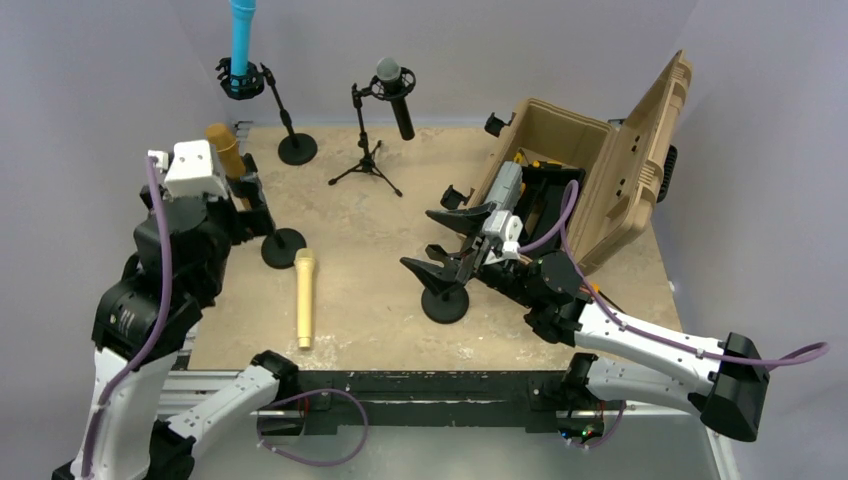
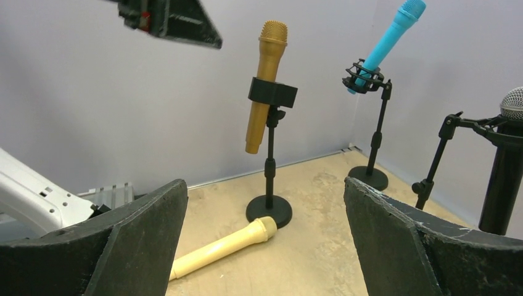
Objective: Remove the microphone from the stand
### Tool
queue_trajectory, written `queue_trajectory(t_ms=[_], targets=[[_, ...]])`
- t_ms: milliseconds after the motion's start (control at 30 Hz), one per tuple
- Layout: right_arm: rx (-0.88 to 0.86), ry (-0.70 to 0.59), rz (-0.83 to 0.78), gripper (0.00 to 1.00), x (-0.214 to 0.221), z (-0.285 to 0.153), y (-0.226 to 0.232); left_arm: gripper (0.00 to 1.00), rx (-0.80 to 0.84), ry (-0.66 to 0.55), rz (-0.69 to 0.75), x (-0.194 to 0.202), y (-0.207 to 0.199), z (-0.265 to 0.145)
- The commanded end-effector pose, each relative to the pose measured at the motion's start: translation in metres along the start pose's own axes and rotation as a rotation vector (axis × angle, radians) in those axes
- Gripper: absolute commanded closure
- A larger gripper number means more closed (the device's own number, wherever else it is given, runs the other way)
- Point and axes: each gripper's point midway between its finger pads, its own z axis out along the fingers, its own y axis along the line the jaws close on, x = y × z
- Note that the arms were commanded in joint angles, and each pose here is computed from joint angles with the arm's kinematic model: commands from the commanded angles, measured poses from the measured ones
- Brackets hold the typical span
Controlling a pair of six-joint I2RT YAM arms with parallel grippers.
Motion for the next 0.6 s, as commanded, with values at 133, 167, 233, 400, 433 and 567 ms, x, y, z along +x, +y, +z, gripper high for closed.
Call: queue_trajectory(t_ms=[133,167,233,400,433,567], targets=[[0.005,-0.087,0.017,0.06,-0.035,0.007,0.0,0.0,-0.207,-0.002,0.005,-0.032,0.012,0.037],[0.006,-0.087,0.017,0.06,-0.037,0.007,0.0,0.0,-0.229,0.008,0.003,-0.032,0.014,0.043],[0.006,-0.087,0.017,0.06,-0.038,0.006,0.0,0.0,-0.289,0.03,-0.005,-0.031,0.022,0.055],[0.014,-0.094,0.018,0.06,-0.038,0.003,-0.001,0.03,-0.322,0.051,-0.101,-0.025,0.03,0.078],[0.01,-0.096,0.017,0.06,-0.038,0.003,-0.001,0.04,-0.32,0.047,-0.109,-0.024,0.029,0.081],[0.003,-0.081,0.017,0.06,-0.032,0.008,0.0,0.09,-0.367,0.031,-0.119,-0.02,0.033,0.097]])
